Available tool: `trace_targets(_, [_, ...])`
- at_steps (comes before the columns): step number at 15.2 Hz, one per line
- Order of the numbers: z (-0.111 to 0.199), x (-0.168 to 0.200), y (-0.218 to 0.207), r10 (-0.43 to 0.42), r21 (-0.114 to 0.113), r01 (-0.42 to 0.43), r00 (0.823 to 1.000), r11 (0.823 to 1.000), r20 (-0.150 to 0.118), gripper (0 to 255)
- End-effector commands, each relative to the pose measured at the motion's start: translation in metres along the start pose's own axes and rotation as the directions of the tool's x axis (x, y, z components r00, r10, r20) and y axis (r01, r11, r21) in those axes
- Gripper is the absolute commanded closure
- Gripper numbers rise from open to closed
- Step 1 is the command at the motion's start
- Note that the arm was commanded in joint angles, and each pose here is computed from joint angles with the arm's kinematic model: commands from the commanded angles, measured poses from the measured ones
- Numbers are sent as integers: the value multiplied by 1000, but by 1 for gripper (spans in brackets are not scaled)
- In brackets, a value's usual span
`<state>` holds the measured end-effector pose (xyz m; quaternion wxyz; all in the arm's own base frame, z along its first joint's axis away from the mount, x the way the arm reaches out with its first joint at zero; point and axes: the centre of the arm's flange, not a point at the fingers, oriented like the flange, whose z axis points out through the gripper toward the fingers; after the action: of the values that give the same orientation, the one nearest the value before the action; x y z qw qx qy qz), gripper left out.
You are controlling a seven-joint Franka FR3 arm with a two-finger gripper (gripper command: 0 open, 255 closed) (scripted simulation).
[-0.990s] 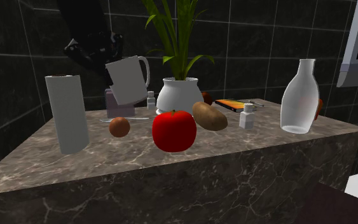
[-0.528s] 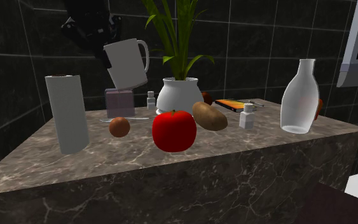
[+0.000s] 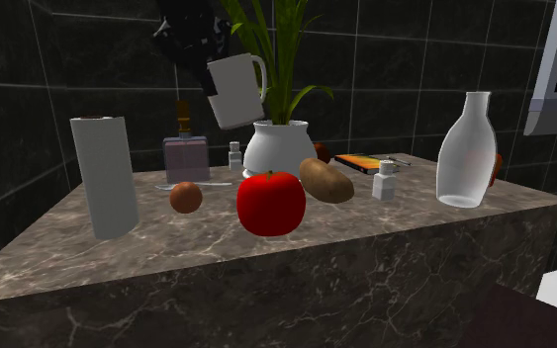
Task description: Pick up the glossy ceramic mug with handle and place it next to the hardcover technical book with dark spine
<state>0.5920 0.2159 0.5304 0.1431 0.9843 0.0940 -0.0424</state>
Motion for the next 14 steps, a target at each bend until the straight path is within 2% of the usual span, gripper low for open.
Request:
trace_targets(1, [8,-8,24,-1,0,1,1000,1000,0,255])
trace_targets(14, [58,-57,181,-1,0,1,1000,1000,0,255])
